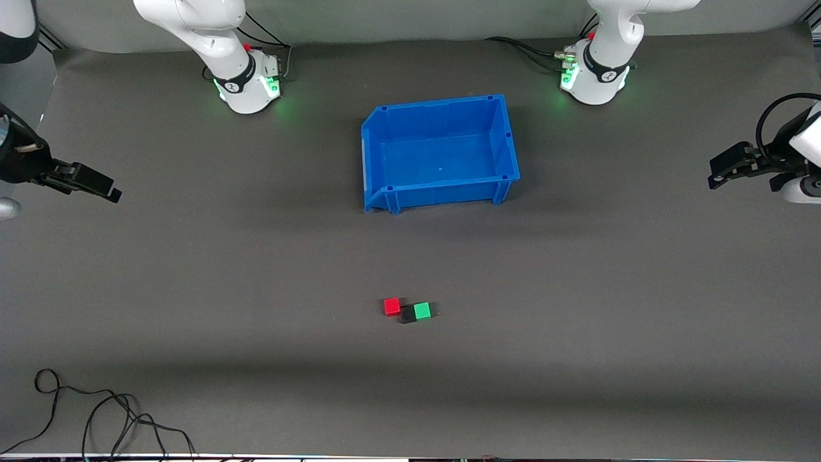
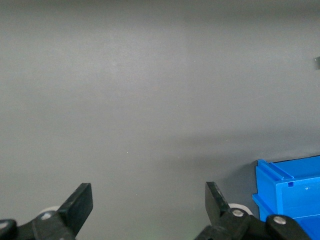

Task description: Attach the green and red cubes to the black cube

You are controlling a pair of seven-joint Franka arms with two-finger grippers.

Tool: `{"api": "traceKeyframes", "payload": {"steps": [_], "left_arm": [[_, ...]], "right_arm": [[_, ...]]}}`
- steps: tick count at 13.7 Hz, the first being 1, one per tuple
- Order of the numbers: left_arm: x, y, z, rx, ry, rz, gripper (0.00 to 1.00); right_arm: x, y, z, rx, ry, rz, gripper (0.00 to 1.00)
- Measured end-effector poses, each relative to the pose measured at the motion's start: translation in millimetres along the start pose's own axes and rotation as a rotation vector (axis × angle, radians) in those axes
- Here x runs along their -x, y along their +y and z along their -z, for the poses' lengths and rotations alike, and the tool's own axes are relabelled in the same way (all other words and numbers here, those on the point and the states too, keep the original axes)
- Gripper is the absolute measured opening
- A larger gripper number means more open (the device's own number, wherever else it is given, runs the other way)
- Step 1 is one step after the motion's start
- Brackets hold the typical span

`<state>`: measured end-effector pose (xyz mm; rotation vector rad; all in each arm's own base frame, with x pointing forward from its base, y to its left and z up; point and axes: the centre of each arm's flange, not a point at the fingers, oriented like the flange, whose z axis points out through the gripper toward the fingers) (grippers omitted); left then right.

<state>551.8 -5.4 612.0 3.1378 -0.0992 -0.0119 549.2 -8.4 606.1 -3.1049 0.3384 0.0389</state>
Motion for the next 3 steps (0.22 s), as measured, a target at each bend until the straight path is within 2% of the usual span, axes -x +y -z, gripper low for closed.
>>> {"api": "traceKeyframes", "payload": {"steps": [3], "left_arm": [[-0.3,0.0,-0.6,0.000,-0.001,0.000,1.00]], "right_arm": [[0.4,-1.8,-0.1,0.004,0.001,0.004,1.00]]}}
